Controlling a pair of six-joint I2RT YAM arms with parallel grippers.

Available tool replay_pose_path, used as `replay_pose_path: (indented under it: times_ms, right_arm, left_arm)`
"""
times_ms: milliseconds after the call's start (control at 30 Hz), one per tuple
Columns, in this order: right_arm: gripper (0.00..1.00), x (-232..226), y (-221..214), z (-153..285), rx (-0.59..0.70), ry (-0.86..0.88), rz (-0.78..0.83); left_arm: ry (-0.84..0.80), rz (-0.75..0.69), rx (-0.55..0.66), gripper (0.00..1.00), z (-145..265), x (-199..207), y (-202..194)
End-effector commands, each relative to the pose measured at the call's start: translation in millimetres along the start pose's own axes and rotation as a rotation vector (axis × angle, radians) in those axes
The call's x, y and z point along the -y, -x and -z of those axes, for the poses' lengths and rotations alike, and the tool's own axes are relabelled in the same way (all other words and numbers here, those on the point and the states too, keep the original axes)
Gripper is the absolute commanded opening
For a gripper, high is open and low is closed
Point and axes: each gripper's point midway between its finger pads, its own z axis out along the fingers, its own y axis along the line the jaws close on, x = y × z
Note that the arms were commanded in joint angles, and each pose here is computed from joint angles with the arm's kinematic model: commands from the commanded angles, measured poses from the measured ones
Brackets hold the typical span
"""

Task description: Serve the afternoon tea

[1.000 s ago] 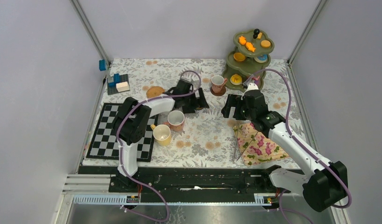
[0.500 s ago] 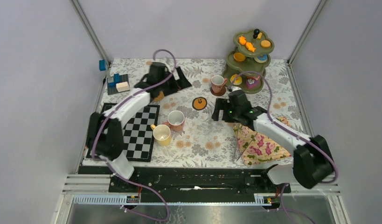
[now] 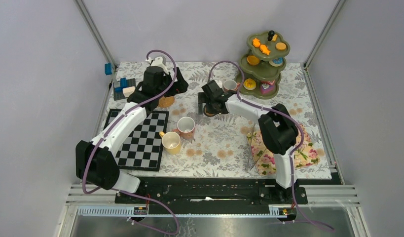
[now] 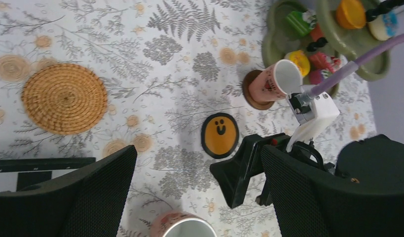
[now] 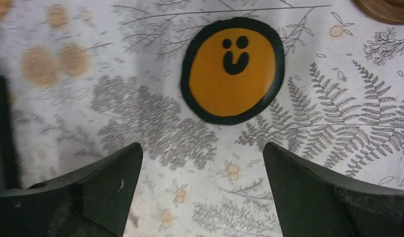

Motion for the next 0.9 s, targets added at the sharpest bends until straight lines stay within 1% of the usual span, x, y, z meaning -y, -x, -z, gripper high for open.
replay_pose_path:
  times_ms: [0,133,300,500,867]
  right_arm:
    - [1.0,18.8,5.0,-10.2,0.008,-0.15,0.016]
    - [1.0,21.8,10.4,-24.8,0.028,-0.198,-0.005]
    - [1.0,19.1,8.3,-44.1,0.012,-0.211,-0.013]
    - [1.0,24.5,5.4,-61.5,0.008,-0.253,-0.005]
    - [0.99,31.5,-3.3,-78.5,-0.001,-0.29,-0.018]
  left_arm:
    - [0.021,-0.025,0.095,0.99,16.2,1.4,21.5]
    - [0.013,-0.022,0.072,0.99,13.6,5.0,15.9]
    - [0.001,-0.034,0.058,0.99,13.1,12.5,8.3]
    - [0.012,-0.038,0.067,0.99,14.5,11.4,9.9]
    - [0.009,-0.037,0.071,0.99,15.5,11.3,9.8]
